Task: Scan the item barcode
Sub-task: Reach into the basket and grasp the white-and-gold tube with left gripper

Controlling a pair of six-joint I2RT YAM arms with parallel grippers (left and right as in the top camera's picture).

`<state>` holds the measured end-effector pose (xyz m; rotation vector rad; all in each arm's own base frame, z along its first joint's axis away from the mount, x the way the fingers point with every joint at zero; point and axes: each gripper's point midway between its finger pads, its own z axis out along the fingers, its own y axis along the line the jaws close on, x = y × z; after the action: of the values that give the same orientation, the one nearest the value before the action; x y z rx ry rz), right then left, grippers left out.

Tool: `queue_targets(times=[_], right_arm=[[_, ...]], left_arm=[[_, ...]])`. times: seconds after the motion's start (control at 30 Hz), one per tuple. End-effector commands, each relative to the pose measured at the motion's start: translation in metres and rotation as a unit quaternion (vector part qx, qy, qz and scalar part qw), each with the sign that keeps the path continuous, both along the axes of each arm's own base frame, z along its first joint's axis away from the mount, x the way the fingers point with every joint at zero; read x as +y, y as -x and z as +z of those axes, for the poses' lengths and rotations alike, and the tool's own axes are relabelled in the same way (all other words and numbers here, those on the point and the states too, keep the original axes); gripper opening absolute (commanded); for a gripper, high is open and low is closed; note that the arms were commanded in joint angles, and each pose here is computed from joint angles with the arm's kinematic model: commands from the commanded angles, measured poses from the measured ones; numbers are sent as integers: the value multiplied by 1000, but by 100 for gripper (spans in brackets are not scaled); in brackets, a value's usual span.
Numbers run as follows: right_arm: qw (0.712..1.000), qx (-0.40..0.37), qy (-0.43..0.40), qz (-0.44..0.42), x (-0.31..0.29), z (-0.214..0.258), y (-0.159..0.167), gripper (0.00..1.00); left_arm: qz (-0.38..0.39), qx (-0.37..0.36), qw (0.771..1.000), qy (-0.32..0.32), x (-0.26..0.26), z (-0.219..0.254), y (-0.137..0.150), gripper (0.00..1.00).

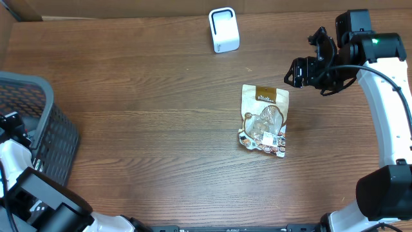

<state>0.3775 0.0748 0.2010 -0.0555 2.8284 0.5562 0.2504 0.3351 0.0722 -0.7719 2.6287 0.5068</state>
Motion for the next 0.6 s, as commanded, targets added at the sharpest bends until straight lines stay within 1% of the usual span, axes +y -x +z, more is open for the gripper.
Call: queue_targets(times=[0.0,0.07,0.2,0.23,0.3,0.37,0.4,0.43,0.47,0.5,0.57], right_arm=[[1000,-11,0,4,1,5,-2,83],[1000,-11,0,4,1,5,-2,83],[1000,-11,0,4,1,5,-2,83],[1000,-11,0,4,1,5,-2,83],[1000,-11,0,4,1,5,-2,84],[1000,-11,0,4,1,5,-2,83],[1000,-11,0,3,1,5,-2,83],[1000,-11,0,4,1,5,-2,83],[1000,-11,0,3,1,5,-2,83],[1000,-11,0,2,1,5,-2,83],[1000,-12,-1,2,1,5,-3,83]], left_arm=[[-12,47,997,65,-24,-55,14,81],[-6,50,996,73,-25,-61,15,75],[24,35,996,74,-22,-61,14,75],[23,33,996,73,-21,-60,13,73],[24,32,997,72,-20,-59,12,66],[34,29,996,75,-20,-59,12,44],[45,26,996,78,-21,-59,13,24],[53,23,995,80,-21,-59,13,15],[62,19,995,82,-21,-59,13,7],[66,17,994,83,-21,-59,13,4],[73,14,994,83,-19,-55,11,4]])
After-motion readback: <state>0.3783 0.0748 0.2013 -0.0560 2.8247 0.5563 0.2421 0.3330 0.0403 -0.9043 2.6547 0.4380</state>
